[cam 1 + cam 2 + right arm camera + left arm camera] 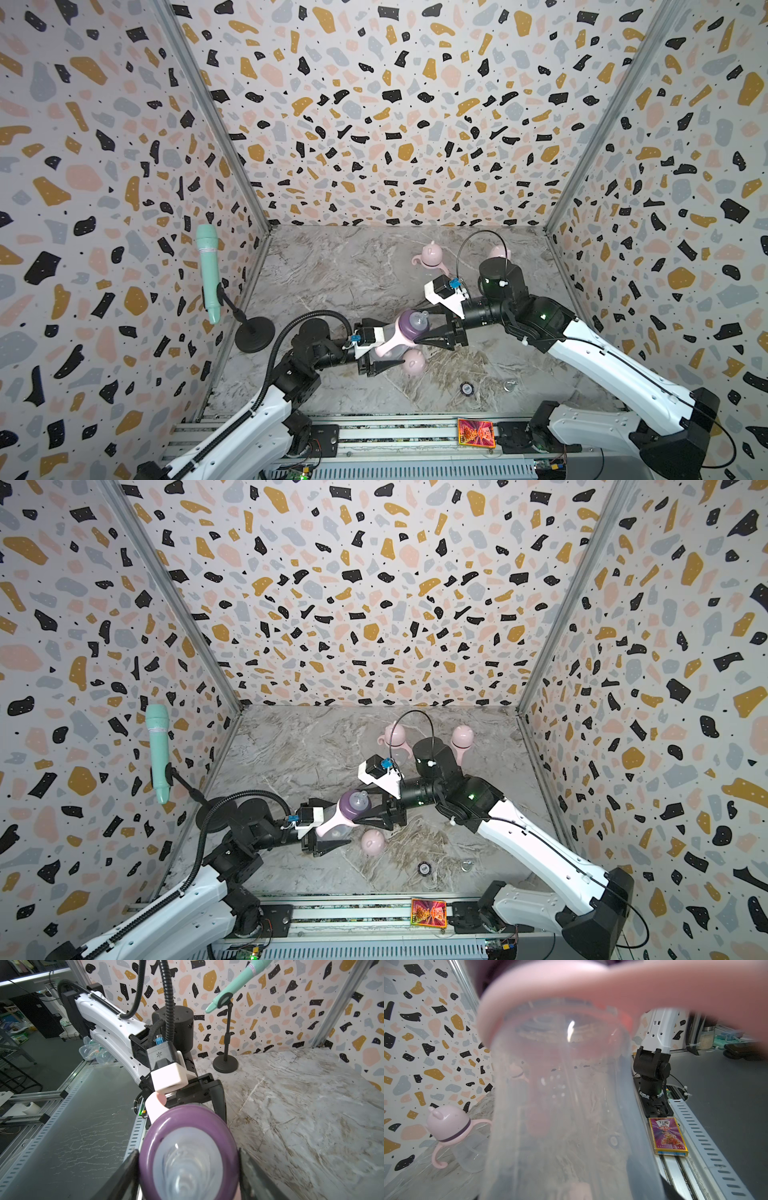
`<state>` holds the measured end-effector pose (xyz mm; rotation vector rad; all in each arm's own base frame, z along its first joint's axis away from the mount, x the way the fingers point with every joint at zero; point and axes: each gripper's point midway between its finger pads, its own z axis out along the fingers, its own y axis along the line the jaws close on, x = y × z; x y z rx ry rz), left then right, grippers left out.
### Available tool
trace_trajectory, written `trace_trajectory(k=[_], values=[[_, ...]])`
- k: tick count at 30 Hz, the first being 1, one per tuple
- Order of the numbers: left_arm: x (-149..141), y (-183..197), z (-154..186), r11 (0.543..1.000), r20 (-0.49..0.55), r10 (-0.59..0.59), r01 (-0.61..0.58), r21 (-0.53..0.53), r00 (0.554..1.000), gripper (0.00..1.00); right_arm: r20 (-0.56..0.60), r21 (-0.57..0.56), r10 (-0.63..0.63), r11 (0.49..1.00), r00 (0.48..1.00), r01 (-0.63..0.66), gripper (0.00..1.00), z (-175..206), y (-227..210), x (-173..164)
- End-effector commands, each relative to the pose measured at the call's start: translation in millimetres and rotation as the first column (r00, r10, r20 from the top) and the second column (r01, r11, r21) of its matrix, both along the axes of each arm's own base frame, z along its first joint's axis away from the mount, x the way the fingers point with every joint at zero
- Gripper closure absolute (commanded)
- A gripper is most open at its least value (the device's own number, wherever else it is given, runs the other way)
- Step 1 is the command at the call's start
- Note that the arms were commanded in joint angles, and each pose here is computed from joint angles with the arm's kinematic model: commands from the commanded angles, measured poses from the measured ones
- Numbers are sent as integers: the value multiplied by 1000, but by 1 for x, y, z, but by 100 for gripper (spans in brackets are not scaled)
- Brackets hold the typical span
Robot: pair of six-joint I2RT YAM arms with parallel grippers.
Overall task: Assemble the baby bottles
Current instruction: Close the nipple on the baby bottle.
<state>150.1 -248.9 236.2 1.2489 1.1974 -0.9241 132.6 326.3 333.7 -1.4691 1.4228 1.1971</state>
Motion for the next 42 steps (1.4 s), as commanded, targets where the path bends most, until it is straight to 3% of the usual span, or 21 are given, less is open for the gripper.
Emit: trace_trajectory(k=[1, 9, 15, 23, 28, 34, 38, 42], values=[[-19, -1, 74, 984, 213, -83, 114, -134, 973, 71, -62, -37, 83, 996, 995, -86, 100, -26, 2, -16], [-36, -2, 87, 970, 254, -174, 210, -123, 951, 75, 2, 6, 115, 993, 993, -115, 100, -18, -5, -26], [-35, -3, 93, 971, 268, -181, 215, -103, 946, 75, -9, -9, 123, 992, 992, -123, 100, -27, 1, -21], [-3, 3, 110, 982, 259, 43, 8, -191, 965, 75, -84, 34, 92, 995, 992, -89, 100, -33, 12, -12], [18, 13, 114, 963, 242, 201, -146, -227, 949, 75, -143, -1, 30, 1000, 989, -31, 100, -46, 17, -1], [45, 30, 111, 914, 260, 391, -338, -226, 883, 75, -212, -88, -71, 995, 975, 54, 100, -63, 26, 20], [64, 50, 116, 834, 259, 545, -481, -271, 798, 75, -323, -85, -146, 989, 935, 125, 100, -65, 38, 35], [84, 72, 115, 732, 266, 680, -617, -287, 683, 75, -463, -104, -259, 966, 848, 238, 100, -63, 48, 56]])
